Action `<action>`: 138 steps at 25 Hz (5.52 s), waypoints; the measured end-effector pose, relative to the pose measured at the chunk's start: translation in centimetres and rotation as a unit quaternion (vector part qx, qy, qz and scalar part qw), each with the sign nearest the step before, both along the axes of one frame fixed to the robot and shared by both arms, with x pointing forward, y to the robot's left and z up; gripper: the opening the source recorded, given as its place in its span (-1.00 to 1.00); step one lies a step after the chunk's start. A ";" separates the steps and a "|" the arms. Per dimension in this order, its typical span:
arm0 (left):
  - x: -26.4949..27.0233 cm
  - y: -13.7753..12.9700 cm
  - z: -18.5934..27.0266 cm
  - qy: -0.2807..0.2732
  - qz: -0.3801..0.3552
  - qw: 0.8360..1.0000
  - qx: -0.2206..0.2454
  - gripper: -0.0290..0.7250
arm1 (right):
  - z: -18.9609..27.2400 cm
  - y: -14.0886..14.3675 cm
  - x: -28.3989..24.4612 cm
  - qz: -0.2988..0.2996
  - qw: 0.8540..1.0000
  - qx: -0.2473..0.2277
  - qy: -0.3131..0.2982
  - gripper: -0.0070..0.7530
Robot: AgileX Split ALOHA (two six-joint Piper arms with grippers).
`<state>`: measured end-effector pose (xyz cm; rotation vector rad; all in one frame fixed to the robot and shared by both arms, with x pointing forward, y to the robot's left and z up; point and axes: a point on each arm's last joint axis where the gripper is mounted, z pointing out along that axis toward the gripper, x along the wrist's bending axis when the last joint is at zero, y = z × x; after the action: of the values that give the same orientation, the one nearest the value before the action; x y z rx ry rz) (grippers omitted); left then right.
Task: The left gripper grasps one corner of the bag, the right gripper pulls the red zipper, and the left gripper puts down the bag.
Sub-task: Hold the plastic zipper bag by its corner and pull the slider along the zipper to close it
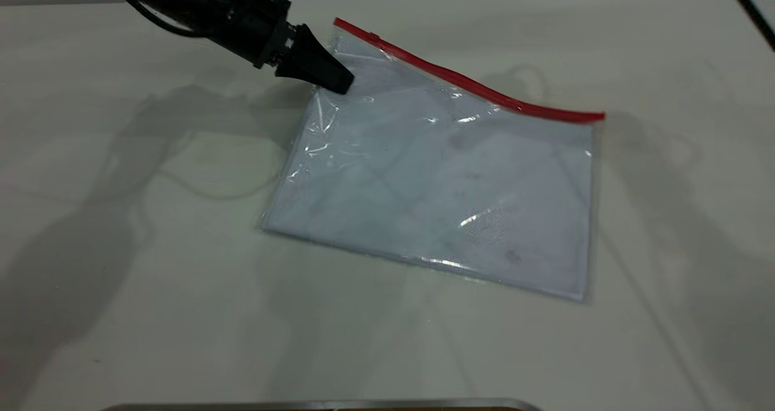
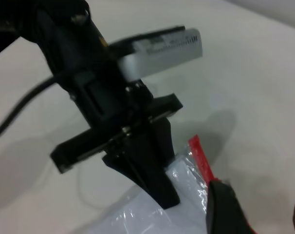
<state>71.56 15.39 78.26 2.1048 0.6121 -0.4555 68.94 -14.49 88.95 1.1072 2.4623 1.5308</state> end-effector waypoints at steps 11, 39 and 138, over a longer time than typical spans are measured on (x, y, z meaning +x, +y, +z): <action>0.4 -1.1 3.2 -0.143 -0.085 0.986 0.008 -0.78 | -5.3 0.2 0.5 0.015 1.000 -0.003 0.005 0.03; 0.0 -2.8 3.1 -0.170 -0.109 0.979 0.033 -0.78 | -6.4 1.0 1.0 0.047 0.998 0.047 0.003 0.03; 2.6 3.5 7.2 -0.241 0.012 0.955 -0.173 -0.79 | -8.3 2.5 0.9 0.068 0.997 0.034 -0.015 -0.86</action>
<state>74.16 18.87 85.49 1.7761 0.2478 -0.0189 69.85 -12.04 80.63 0.9358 2.5306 1.6650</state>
